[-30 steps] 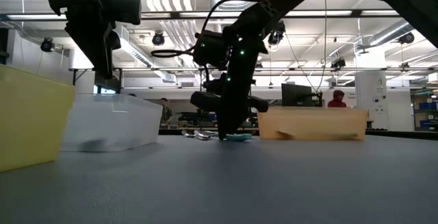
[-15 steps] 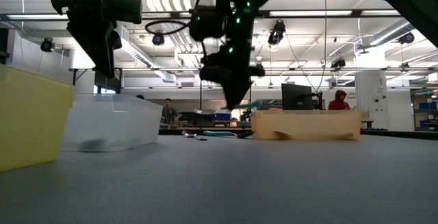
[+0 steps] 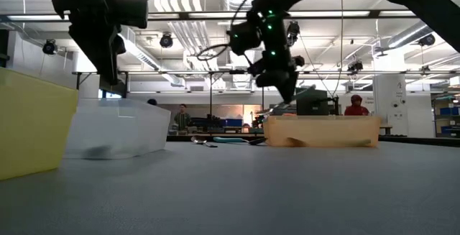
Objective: Sort silverware by color (type)
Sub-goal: Put the green spoon into the orange bin
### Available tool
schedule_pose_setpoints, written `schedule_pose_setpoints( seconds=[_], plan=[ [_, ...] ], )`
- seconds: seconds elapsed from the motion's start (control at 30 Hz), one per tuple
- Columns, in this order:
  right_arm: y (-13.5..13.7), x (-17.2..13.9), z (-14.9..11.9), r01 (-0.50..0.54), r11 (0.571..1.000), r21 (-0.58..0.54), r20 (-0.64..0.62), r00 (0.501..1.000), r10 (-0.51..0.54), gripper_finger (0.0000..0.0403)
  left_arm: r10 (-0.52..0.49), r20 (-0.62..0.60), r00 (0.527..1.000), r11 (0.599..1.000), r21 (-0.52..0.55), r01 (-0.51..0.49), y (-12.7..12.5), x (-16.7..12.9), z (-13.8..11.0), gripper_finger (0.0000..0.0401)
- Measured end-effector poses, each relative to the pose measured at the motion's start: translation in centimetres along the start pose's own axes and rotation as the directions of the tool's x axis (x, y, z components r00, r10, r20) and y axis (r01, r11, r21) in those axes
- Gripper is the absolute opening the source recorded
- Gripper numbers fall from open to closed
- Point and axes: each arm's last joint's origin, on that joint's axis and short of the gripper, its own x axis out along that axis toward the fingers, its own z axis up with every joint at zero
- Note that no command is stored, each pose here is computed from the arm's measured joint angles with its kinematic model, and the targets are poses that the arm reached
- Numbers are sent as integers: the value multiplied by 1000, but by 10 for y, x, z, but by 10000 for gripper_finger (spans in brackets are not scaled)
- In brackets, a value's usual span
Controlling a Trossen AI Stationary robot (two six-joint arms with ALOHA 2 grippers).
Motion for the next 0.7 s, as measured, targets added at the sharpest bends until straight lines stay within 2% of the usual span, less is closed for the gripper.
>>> schedule_pose_setpoints(
  seconds=[0.2,0.43,0.7],
  plan=[
    [-21,14,-15,10,999,44,-68,998,-7,49,0,0,1000,1000,-3,0,0,1,0,127],
    [-21,37,-34,17,998,54,-144,990,-9,51,12,32,999,1000,-4,-12,0,1,2,127],
    [-16,46,-38,13,1000,12,-145,989,-11,100,7,52,999,1000,23,-9,-1,1,4,127]
  ],
)
